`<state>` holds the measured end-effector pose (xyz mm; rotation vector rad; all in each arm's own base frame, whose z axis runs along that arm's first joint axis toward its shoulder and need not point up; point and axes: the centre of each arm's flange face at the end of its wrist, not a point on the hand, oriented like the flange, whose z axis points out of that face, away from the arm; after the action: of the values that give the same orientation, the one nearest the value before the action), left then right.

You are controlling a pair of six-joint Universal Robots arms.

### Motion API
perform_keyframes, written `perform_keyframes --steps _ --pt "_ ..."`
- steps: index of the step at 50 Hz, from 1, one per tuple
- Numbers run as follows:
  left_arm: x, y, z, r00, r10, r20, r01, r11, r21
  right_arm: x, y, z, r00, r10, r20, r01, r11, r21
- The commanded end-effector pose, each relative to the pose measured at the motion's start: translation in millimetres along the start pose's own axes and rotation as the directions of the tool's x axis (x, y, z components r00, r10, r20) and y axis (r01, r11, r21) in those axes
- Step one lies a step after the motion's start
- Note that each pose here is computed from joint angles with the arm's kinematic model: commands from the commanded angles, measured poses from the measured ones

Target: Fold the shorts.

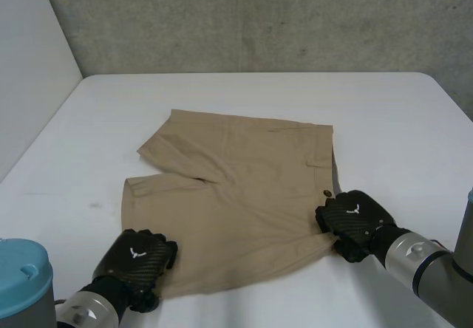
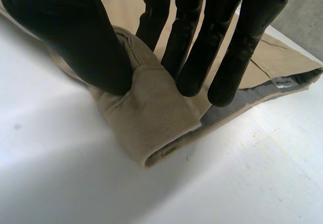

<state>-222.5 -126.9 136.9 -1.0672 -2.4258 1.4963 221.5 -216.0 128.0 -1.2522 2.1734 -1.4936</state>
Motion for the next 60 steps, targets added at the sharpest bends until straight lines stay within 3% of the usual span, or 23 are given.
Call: perform_keyframes --steps 1,20,34,41,47,53,56,60 --pt "0 1 -1 1.0 0.0 0.0 0.0 1.0 -0.005 5 -6 3 0.996 0.09 -0.011 -0.09 0.996 0.017" --pt "-11 1 14 0.996 0.036 0.087 -0.035 0.999 -0.006 8 -7 3 0.994 0.097 -0.054 -0.097 0.995 0.006" --pt "-14 -11 13 0.994 0.061 0.091 -0.06 0.998 -0.007 15 -13 2 0.989 0.089 -0.118 -0.092 0.996 -0.017" --pt "-19 -35 -25 0.992 0.112 0.066 -0.111 0.994 -0.015 8 -36 -31 0.997 0.067 -0.042 -0.071 0.991 -0.117" --pt "-23 -54 -64 0.987 0.149 0.053 -0.149 0.989 -0.009 6 -54 -58 1.0 -0.021 0.007 0.022 0.98 -0.199" --pt "-15 -65 -109 0.984 0.156 -0.087 -0.159 0.987 -0.021 -5 -66 -94 0.991 -0.079 0.107 0.107 0.951 -0.291" --pt "-12 -67 -120 0.979 0.143 -0.145 -0.149 0.989 -0.026 -12 -70 -109 0.976 -0.114 0.184 0.169 0.932 -0.321" --pt "-25 -74 -105 0.989 0.117 -0.091 -0.117 0.993 0.002 -10 -71 -105 0.966 -0.169 0.195 0.222 0.927 -0.301"
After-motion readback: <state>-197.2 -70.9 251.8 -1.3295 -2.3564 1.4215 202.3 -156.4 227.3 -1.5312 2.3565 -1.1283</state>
